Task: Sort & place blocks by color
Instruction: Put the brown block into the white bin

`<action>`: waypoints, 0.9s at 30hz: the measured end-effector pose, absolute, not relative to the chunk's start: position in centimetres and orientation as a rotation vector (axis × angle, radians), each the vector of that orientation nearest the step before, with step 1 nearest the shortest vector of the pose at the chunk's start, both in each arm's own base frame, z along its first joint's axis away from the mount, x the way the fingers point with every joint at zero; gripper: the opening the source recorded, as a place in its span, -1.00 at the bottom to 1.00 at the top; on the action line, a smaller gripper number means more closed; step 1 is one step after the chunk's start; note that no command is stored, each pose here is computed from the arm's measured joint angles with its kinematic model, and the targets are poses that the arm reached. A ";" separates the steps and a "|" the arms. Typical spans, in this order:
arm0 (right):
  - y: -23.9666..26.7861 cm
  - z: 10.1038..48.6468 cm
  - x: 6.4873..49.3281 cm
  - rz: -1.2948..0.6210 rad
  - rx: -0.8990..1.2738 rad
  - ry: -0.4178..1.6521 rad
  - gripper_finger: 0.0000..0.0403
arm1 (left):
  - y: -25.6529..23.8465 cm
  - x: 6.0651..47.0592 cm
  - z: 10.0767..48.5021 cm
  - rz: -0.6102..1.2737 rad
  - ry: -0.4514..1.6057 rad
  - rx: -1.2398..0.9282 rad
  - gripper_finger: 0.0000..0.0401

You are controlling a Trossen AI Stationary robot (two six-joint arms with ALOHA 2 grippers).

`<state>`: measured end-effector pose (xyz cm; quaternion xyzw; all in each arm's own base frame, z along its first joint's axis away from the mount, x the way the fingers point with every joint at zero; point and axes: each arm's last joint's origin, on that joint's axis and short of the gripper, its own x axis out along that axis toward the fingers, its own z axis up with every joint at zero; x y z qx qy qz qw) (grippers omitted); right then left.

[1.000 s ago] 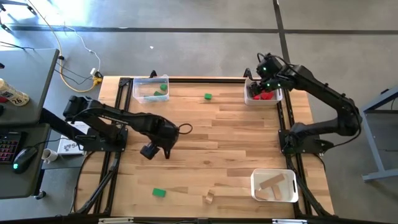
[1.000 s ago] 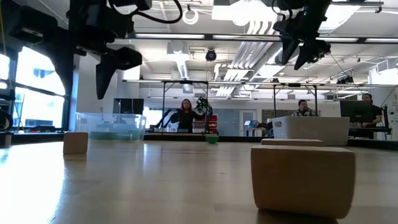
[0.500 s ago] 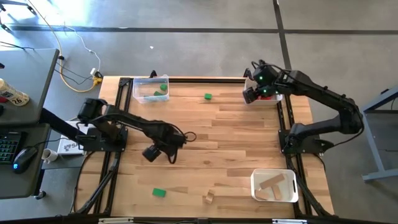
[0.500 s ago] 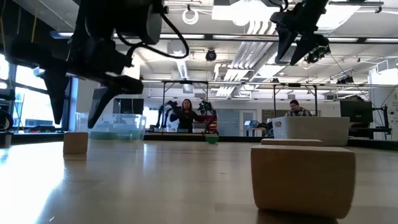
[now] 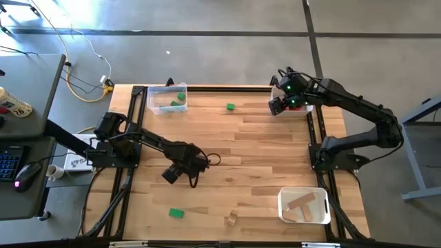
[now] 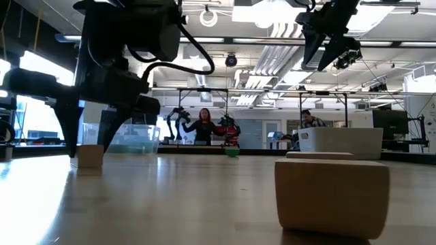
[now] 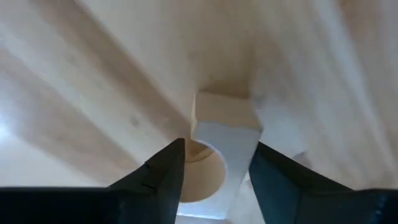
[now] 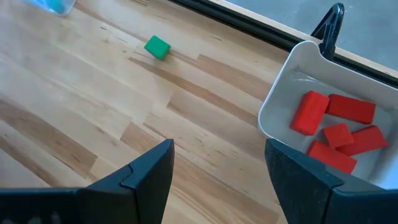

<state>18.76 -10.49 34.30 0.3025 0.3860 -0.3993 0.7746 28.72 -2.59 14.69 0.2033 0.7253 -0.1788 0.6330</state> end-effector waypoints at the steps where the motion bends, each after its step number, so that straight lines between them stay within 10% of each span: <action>1: -10.5 34.3 18.8 -0.863 0.655 0.836 0.18 | -2.5 28.7 14.7 -0.396 1.665 0.478 -0.25; 14: -10.4 34.3 18.8 -0.836 0.681 0.836 0.18 | -2.6 28.7 14.8 -0.435 1.652 0.397 -0.92; 27: -7.5 34.6 20.6 -0.640 0.721 0.821 0.18 | -1.0 28.9 15.2 -0.397 1.617 0.266 -0.92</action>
